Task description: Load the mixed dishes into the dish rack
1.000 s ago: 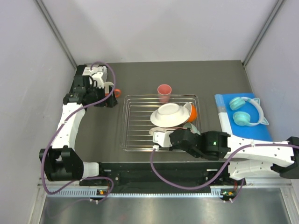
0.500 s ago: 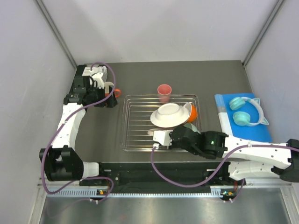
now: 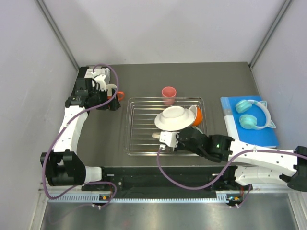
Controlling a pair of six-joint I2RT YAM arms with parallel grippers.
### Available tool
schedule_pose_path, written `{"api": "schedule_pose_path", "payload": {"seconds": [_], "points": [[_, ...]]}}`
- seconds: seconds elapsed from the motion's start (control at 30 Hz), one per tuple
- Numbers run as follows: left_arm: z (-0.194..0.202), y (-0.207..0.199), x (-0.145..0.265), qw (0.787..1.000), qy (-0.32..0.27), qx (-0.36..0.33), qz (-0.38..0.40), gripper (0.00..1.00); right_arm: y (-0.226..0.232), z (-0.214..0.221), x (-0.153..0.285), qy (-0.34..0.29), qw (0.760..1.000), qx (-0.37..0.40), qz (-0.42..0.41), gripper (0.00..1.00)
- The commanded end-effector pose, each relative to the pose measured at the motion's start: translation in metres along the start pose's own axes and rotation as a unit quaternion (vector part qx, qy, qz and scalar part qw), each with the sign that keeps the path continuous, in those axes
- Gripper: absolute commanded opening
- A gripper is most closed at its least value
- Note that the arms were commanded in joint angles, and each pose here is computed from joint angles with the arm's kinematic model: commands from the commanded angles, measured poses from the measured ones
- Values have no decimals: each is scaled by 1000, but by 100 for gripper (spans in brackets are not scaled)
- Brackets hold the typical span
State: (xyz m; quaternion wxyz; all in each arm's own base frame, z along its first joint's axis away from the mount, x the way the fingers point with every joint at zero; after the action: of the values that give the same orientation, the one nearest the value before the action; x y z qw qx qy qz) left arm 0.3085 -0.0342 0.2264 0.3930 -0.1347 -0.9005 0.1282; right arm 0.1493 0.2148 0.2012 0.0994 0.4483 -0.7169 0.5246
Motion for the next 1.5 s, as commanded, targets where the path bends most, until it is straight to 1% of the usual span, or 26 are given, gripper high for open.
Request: {"api": "schedule_pose_path", "payload": {"seconds": [0.0,0.03,0.13,0.27,0.37,0.43,0.47,0.5,0.57,0.6,0.67,0.7,0.77,0.87,0.9,1.0,1.07,1.1,1.13,1.2,1.23,1.33,1.4,1.47], "points": [[-12,-2,1,1000,-25,-10,2,99,-5,18,-6,39,998,-42,29,0],[-11,-3,1,1000,-23,-10,3,99,-7,22,-6,50,996,-58,41,0],[-10,-3,2,1000,-24,-11,3,99,-12,25,-12,55,992,-99,48,0],[-11,-3,3,1000,-22,-12,3,99,-7,29,-20,57,989,-131,36,0],[-14,-4,6,999,-26,-17,3,99,-4,33,-24,68,986,-148,29,5],[-15,-4,8,999,-29,-18,4,99,-1,33,-24,69,985,-157,23,17],[-15,-4,7,999,-29,-18,3,99,-1,33,-23,69,984,-160,22,26],[-15,-4,7,999,-29,-18,3,99,-1,33,-23,69,984,-165,23,43],[-14,-4,6,999,-27,-19,3,99,-3,31,-18,65,983,-171,25,49],[-15,-4,6,999,-28,-20,3,99,-4,30,-17,61,982,-176,26,56],[-14,-3,6,999,-27,-19,3,99,-10,27,-11,51,981,-184,36,65],[-13,-4,6,999,-27,-19,4,99,-11,25,-8,45,980,-188,36,68],[-12,-3,5,1000,-25,-19,3,99,-19,20,0,35,979,-196,42,70],[-13,-3,6,999,-27,-21,1,99,-27,13,13,23,978,-203,41,88],[-13,-3,6,999,-28,-20,1,99,-30,10,17,18,978,-204,42,99],[-14,-3,8,999,-30,-21,0,99,-35,3,36,0,976,-213,37,100],[-14,-3,8,999,-31,-23,-1,99,-44,-4,52,-23,973,-225,41,100],[-15,-3,8,999,-32,-24,0,99,-42,-4,57,-23,972,-230,33,100],[-16,-4,8,999,-33,-24,0,99,-50,-9,69,-39,970,-236,40,100],[-16,-4,9,999,-33,-24,0,99,-54,-12,80,-49,969,-241,34,100],[-16,-4,8,999,-32,-24,0,99,-62,-18,91,-68,965,-249,43,100],[-14,-8,8,999,-27,-19,19,99,-80,-29,104,-106,955,-266,71,100],[-12,-14,8,999,-23,-14,39,99,-91,-41,106,-139,946,-278,88,100],[-10,-19,9,998,-20,-10,53,99,-98,-50,101,-150,945,-276,95,100]]}}
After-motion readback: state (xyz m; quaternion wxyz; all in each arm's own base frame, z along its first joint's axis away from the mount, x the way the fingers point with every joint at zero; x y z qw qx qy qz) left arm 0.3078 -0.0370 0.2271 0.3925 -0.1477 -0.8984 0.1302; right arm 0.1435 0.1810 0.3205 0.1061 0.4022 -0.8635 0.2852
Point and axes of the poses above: each gripper's point midway between its finger pads, its own x axis back along the fingers, its own y axis along the line the jaws close on, z = x × y, the point moved 5 cm from there along x, back along the fingers, and after that the axes turned 9 degrees about x, right-handed, at the moved point
